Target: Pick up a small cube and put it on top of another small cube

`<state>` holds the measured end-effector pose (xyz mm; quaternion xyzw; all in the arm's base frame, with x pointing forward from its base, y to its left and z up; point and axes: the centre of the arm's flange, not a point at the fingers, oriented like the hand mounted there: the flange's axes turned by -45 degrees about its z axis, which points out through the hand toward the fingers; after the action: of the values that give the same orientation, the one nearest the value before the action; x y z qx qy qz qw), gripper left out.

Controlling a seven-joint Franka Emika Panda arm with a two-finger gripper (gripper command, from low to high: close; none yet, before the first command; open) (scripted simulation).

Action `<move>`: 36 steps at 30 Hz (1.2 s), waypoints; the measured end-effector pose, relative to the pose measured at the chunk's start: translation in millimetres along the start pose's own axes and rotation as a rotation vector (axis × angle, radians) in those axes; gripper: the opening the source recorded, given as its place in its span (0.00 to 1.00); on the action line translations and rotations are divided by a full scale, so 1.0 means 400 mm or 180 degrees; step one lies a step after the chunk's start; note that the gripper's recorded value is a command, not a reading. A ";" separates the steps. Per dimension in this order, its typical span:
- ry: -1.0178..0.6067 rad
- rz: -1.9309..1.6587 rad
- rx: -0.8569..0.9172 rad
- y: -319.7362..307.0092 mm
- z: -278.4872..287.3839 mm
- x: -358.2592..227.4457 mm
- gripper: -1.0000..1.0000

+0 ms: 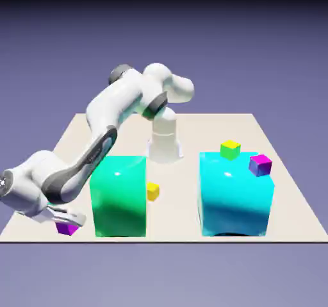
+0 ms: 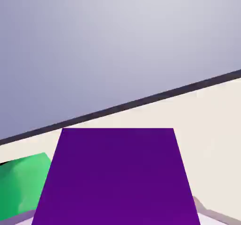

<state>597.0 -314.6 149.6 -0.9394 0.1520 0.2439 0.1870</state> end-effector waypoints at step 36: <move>-0.0656 -0.4422 -0.0378 -1.401 0.282 -0.859 0.00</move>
<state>476.0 295.6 390.5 -0.7998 -0.5150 0.1636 0.2613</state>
